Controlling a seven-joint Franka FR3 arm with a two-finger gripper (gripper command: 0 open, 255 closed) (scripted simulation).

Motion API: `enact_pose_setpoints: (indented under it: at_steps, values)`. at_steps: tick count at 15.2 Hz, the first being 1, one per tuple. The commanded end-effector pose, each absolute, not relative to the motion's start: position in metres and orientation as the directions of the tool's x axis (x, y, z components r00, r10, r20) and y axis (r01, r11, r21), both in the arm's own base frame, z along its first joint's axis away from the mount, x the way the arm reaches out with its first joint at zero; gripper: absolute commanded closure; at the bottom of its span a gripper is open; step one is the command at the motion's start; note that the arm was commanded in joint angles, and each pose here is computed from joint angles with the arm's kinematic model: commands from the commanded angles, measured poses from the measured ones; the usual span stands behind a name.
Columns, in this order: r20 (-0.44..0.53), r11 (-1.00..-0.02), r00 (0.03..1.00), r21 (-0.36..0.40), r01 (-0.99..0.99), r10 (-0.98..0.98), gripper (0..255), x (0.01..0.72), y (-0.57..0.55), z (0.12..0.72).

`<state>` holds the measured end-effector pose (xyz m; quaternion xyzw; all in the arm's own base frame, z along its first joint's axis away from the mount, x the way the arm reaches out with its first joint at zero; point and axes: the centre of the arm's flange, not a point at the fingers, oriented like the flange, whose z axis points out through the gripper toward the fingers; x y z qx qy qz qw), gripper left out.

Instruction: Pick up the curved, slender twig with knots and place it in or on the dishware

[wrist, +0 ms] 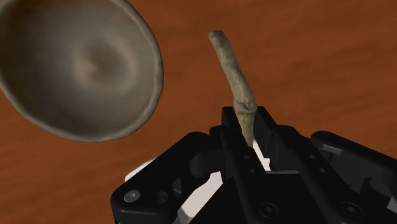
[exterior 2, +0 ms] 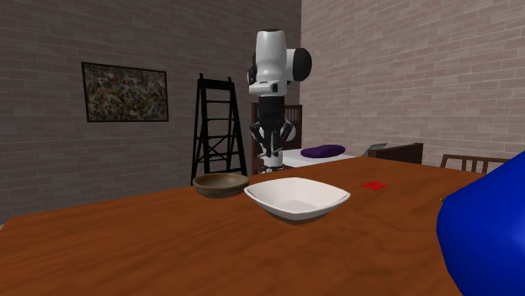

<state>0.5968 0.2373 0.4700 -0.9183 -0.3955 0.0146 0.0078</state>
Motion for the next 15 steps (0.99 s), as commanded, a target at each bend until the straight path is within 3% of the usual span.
enact_pose_setpoints:
  at_steps: [1,10,15]
  values:
    - [-0.021,-0.686,0.686,-0.026,0.727,0.728,255,0.611,0.212,0.470]
    - [-0.021,-0.686,0.686,-0.026,0.727,0.728,255,0.672,0.114,0.468]
    - [-0.021,-0.686,0.686,-0.026,0.727,0.728,255,0.672,0.114,0.441]
